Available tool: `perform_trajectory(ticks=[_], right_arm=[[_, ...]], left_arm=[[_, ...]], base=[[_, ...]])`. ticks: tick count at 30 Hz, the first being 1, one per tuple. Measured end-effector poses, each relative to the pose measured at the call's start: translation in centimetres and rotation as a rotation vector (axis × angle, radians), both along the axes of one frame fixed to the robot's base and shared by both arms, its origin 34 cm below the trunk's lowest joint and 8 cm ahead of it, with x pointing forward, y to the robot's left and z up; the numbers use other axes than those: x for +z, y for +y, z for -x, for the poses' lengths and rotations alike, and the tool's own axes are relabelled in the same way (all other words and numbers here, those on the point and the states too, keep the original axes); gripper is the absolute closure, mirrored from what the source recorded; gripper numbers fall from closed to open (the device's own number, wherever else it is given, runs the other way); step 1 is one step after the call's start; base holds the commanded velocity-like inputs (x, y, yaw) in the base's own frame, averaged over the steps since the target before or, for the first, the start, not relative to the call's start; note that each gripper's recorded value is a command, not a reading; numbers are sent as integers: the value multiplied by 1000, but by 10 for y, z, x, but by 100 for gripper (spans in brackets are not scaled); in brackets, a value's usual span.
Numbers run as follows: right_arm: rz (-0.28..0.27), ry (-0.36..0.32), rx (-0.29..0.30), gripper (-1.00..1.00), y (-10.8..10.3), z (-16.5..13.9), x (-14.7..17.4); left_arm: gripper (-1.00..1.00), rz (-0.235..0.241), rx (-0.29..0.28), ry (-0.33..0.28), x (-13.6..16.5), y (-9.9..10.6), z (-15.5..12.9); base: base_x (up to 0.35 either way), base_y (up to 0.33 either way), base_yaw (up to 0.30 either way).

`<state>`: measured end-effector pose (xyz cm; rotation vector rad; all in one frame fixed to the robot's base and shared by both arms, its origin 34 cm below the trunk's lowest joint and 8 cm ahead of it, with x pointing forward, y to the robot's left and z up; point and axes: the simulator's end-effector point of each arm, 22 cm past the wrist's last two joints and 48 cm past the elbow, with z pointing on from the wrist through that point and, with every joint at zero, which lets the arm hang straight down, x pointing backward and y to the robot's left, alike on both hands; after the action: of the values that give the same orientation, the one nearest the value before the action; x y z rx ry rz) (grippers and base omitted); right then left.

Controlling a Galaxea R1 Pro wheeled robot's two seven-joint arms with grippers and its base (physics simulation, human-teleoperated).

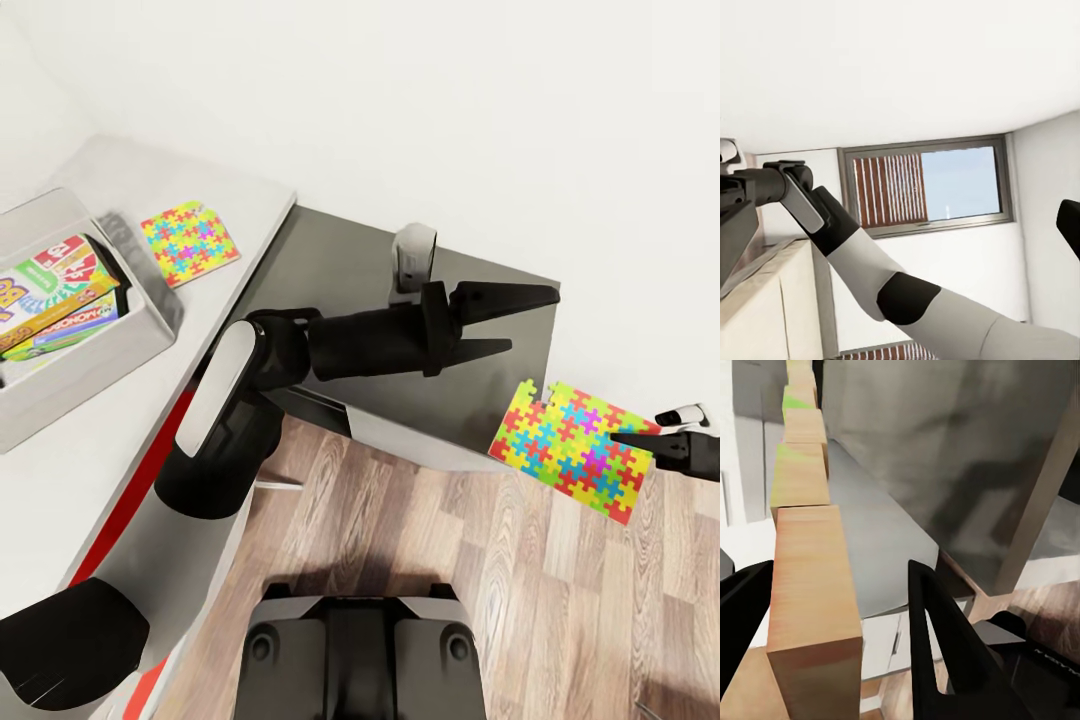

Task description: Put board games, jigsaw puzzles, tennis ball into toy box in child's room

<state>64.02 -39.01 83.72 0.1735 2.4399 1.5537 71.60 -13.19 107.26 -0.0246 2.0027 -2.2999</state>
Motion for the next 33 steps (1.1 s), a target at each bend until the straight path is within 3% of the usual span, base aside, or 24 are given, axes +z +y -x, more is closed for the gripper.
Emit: perform_trajectory(ticks=[33], right_arm=[[-6, -24, -58, 100, -16, -20, 37]], left_arm=[[-100, 27, 3, -40, 28, 3, 2]], base=[[0, 0, 0]])
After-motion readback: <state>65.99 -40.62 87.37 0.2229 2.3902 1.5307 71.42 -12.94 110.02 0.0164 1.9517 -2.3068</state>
